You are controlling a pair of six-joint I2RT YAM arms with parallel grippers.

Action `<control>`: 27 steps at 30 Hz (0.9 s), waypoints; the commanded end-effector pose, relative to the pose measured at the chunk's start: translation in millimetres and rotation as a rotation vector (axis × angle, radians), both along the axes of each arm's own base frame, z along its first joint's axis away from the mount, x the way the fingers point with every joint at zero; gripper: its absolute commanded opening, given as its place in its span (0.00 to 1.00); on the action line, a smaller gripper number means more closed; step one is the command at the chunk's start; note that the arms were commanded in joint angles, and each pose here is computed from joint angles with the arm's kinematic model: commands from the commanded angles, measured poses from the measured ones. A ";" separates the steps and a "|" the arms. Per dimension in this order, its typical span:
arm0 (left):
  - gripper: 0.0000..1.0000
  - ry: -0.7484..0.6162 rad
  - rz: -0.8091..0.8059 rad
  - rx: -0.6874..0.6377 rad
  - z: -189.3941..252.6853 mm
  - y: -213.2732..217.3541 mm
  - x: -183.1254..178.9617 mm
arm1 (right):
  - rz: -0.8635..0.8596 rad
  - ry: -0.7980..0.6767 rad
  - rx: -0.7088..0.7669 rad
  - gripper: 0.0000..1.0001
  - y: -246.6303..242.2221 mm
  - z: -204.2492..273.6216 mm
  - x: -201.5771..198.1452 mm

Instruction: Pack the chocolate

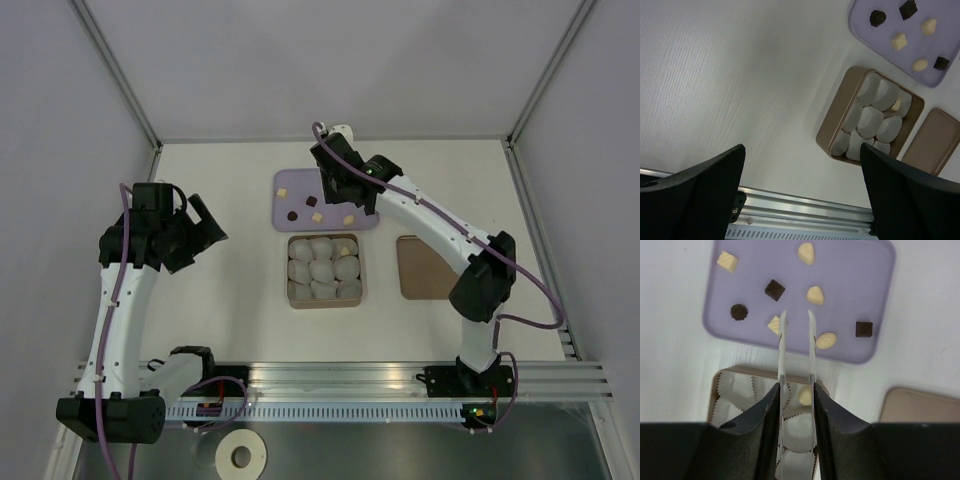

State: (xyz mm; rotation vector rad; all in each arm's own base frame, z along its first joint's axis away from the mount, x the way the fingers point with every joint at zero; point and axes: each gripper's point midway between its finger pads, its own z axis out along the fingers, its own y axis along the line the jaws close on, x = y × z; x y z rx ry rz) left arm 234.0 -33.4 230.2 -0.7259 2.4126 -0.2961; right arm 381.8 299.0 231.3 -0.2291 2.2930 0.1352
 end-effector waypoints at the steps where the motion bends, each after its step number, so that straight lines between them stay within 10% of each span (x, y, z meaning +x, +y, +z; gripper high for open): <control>1: 1.00 -0.019 -0.008 -0.001 13.1 -1.1 1.8 | -0.030 0.002 -0.051 0.36 -11.3 -7.0 21.9; 27: 0.99 0.037 -0.010 0.031 -3.8 4.0 -4.2 | 0.064 0.087 -0.133 0.39 -14.3 -86.8 88.0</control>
